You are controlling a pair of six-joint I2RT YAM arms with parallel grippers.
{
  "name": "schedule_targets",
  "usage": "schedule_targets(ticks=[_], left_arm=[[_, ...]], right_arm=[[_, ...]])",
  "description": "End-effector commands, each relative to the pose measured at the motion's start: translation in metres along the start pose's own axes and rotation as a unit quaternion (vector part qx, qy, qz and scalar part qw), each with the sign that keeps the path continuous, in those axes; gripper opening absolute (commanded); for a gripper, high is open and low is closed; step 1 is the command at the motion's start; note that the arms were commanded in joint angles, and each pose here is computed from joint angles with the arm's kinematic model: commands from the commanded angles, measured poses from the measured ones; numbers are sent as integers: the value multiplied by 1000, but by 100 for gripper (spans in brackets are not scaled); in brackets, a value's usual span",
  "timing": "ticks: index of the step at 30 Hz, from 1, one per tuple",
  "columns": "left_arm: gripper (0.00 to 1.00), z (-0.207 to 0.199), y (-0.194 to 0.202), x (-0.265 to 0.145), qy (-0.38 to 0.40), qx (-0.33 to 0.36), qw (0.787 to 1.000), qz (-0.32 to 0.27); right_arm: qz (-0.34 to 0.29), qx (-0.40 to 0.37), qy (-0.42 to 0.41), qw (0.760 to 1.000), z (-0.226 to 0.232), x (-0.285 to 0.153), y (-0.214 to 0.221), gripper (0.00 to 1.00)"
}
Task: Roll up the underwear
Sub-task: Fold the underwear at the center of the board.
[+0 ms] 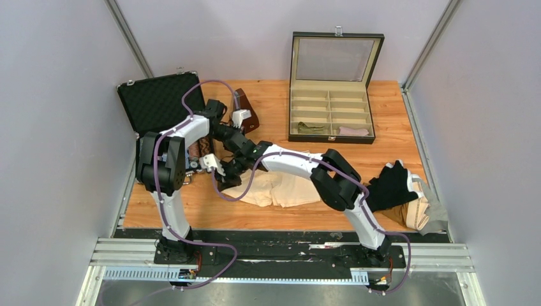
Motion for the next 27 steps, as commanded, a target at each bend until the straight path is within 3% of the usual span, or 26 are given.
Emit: schedule_targets(ticks=[1, 8, 12, 21, 27], left_arm=[[0, -32, -17, -40, 1, 63, 997, -34], [0, -44, -16, -87, -46, 77, 994, -62], [0, -42, -21, -112, -98, 97, 987, -86], [0, -53, -32, -102, -54, 62, 993, -89], [0, -57, -45, -75, -34, 47, 996, -74]], right_arm=[[-112, -27, 19, 993, -13, -37, -105, 0], [-143, -27, 9, 989, -5, -51, -131, 0], [-136, -14, 7, 991, 2, -52, -123, 0], [-128, 13, 29, 991, 10, -83, -111, 0], [-128, 38, 58, 989, 16, -121, -103, 0]])
Point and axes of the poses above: each gripper's point midway between its finger pads, its own x axis out along the fingers, its own z axis along the line the jaws close on, y = z × x, the point moved 3 cm from there along -x, back along the fingers, and after that the axes turned 11 degrees about -x, right-handed, at the moved point
